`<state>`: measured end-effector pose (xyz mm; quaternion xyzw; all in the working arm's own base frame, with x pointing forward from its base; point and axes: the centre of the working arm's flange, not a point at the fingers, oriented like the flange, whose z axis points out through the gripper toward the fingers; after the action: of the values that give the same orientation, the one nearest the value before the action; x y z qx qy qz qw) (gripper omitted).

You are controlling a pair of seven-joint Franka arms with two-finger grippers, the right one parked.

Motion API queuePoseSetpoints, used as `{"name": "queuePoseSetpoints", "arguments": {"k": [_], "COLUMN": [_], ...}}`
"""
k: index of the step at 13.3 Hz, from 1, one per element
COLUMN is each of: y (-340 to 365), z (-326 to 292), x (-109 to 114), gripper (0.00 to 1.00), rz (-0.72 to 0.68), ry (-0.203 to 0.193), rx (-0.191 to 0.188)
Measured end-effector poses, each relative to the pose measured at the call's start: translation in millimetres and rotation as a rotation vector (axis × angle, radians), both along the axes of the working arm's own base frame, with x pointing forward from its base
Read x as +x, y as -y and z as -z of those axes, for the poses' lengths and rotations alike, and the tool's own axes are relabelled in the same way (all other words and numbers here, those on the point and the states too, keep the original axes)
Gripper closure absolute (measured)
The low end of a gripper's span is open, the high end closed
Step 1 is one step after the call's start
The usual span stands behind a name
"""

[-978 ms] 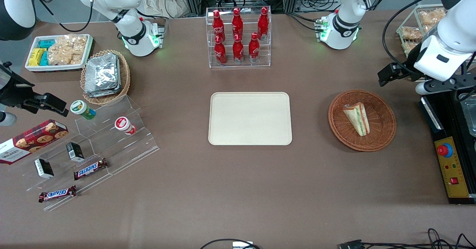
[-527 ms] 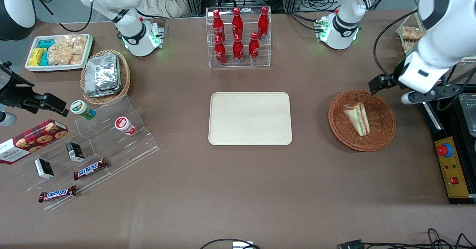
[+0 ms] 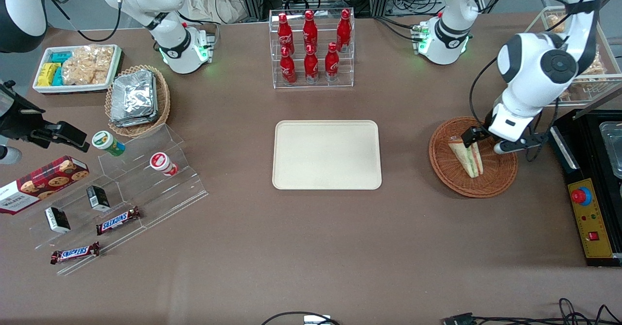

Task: Place sandwich from basket to tray
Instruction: 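Lower the left gripper and close it on the sandwich's wrapped edge, then lift the sandwich up out of the basket with the left gripper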

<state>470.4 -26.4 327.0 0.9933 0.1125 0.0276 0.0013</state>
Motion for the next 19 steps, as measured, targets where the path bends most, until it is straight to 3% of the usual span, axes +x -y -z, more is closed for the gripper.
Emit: {"name": "queuePoseSetpoints", "arguments": {"k": [6,12,17,19], "y": [-11,-11,-11,-11], "z": [66,76,74,64], "x": [-8,-7,-7,-3], "gripper": [0.00,0.04,0.59,0.68], "rz": [-0.022,-0.021,-0.018,-0.018], "ry": [-0.017,-0.022,-0.018,-0.008], "rx": [0.000,0.000,0.000,-0.001]}}
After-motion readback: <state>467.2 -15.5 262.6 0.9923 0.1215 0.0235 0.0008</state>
